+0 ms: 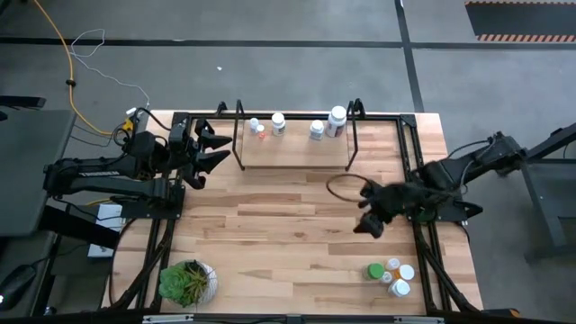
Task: Pick and place medicine bottles onto shelf by color
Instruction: Put the green pill bottle on the shelf
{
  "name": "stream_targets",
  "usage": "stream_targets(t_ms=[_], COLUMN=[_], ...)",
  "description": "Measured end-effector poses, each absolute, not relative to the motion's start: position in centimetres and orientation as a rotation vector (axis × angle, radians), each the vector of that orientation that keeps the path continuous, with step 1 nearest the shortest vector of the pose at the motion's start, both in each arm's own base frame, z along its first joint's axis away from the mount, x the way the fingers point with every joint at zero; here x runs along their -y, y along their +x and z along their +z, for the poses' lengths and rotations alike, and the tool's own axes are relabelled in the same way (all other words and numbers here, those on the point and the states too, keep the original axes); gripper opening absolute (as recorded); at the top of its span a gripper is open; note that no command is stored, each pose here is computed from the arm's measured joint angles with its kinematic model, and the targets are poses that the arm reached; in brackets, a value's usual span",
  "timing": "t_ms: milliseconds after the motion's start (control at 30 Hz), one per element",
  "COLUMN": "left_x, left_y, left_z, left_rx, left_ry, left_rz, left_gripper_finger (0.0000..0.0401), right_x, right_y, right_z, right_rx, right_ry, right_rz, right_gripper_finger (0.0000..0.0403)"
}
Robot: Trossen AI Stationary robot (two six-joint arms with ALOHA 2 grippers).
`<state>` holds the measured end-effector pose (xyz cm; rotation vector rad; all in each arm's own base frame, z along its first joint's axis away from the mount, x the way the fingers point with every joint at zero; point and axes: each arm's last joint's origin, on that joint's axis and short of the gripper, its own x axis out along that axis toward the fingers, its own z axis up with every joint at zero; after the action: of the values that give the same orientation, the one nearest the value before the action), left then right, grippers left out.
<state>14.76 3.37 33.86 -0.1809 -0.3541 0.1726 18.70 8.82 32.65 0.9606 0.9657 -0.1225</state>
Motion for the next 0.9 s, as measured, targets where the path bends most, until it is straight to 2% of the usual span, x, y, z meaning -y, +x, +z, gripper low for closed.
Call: stream_targets(t_ms=[267, 900], left_x=[-3.4, -3.5], left_y=[14.8, 14.7], left_z=[33.9, 33.9], left_rx=[0.354, 0.362], left_ry=[-0.181, -0.195], left_rz=[0.173, 0.217], left_gripper_finger=[0.0176, 0.0176], right_x=[-11.4, -16.6], right_y=[16.8, 19.1], right_z=[32.1, 26.5], right_rx=[-1.041, -1.353], right_ry=[1.058, 0.993], right_rz=[-0.231, -0.376], right_gripper_finger=[0.0247, 0.0247])
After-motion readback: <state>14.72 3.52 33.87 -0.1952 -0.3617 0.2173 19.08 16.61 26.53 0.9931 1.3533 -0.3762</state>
